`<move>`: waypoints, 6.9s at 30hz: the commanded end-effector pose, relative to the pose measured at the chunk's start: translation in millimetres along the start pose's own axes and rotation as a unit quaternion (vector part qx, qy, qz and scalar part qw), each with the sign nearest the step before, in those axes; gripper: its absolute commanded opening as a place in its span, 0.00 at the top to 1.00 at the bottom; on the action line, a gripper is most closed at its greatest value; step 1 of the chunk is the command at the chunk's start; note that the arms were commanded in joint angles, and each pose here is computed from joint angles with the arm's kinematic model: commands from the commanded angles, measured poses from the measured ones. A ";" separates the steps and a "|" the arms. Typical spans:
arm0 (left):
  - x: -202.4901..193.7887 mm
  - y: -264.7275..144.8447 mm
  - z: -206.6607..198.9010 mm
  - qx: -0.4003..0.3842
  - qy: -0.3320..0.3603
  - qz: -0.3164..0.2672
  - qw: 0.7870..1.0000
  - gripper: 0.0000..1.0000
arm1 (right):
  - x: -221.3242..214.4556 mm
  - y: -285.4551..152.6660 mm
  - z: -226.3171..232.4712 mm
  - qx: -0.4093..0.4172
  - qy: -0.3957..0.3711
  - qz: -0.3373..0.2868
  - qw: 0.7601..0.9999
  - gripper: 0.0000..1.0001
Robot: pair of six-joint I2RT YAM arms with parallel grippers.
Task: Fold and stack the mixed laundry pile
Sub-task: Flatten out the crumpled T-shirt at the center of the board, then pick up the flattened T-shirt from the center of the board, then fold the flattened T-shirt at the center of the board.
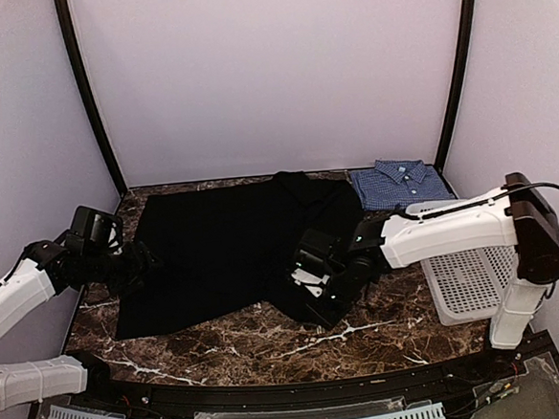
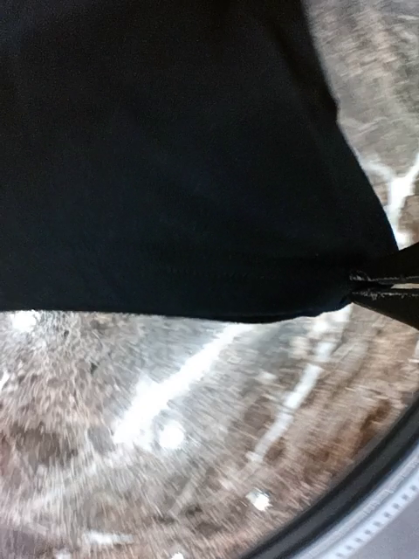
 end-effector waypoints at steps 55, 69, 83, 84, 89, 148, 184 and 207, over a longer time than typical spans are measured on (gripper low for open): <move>-44.2 19.2 105.4 0.325 -0.264 0.073 0.905 0.58 | -70.5 -113.8 -41.3 0.041 0.144 -0.080 0.985 1.00; -54.3 41.1 115.5 0.331 -0.277 0.098 0.897 0.67 | -67.2 -116.8 -42.1 0.038 0.145 -0.078 0.986 1.00; -55.6 24.4 113.4 0.347 -0.299 0.084 0.885 0.66 | -63.7 -117.7 -41.6 0.037 0.143 -0.081 0.986 1.00; -55.7 24.6 113.7 0.346 -0.299 0.080 0.886 0.65 | -63.5 -118.0 -41.4 0.037 0.142 -0.081 0.986 1.00; -55.1 34.1 116.0 0.352 -0.298 0.094 0.882 0.63 | -61.3 -117.6 -41.7 0.035 0.142 -0.080 0.986 1.00; 101.0 46.6 63.9 0.239 -0.226 -0.038 0.944 1.00 | 104.8 -177.2 -125.1 -0.081 0.083 -0.269 0.956 1.00; 126.1 113.1 95.0 0.246 -0.251 0.000 0.936 1.00 | 206.8 -94.5 -173.4 -0.109 0.064 -0.250 0.960 1.00; 122.2 116.4 99.5 0.255 -0.258 0.007 0.932 1.00 | 241.9 -73.8 -163.1 -0.078 0.034 -0.252 0.964 1.00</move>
Point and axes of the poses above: each gripper's point midway between its finger pads, its own y axis out along the fingers, its own z axis along the line the jaws close on, x = y × z, the point moved 10 cm from there along -y, back along the fingers, and after that the axes turned 14 degrees about y, right-handed, at the moved point
